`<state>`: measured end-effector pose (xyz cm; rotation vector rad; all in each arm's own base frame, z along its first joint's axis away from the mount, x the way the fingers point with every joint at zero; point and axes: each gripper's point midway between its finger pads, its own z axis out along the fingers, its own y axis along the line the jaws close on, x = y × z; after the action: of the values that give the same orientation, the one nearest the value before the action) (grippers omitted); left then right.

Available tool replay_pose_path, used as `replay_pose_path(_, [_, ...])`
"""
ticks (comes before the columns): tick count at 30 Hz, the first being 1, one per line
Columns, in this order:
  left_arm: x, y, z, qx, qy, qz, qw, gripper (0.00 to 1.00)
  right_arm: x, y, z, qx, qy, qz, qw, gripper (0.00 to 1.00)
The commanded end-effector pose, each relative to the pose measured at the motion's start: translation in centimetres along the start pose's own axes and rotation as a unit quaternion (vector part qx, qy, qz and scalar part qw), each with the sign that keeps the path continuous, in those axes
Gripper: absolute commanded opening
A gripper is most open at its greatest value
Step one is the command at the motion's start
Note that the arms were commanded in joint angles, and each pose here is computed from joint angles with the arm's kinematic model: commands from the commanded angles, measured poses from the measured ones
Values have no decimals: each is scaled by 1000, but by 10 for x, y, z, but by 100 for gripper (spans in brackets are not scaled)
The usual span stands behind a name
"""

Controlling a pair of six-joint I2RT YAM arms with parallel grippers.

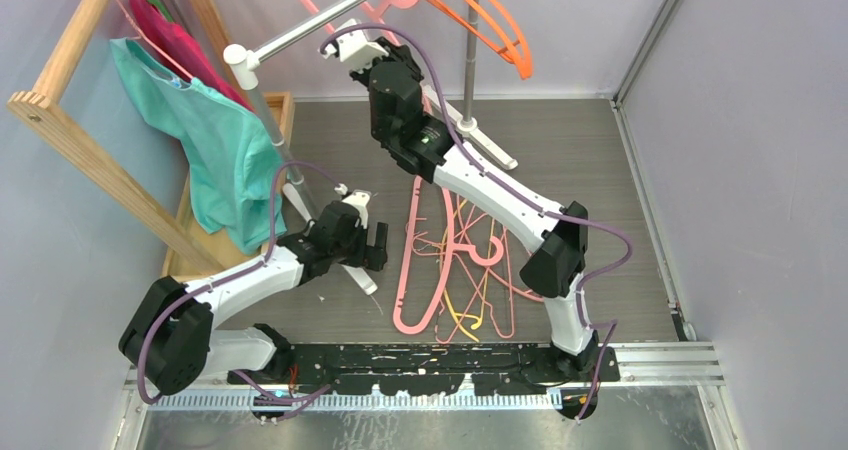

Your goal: Organize the hangers

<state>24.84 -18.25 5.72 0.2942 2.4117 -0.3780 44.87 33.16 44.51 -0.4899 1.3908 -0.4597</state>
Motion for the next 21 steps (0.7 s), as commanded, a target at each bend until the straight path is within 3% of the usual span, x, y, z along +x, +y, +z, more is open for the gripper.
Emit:
replay_pose_path(1, [-33, -14, -5, 23, -47, -5, 999, 98, -21, -34, 9, 23, -34, 45, 998, 33])
replay_pose_path(13, [-44, -15, -14, 21, -59, 1, 998, 98, 0, -28, 44, 40, -19, 40, 998, 46])
replay_pose_path(21, [-39, -12, -10, 14, -52, 1, 999, 98, 35, -75, 69, 93, 8, 129, 987, 46])
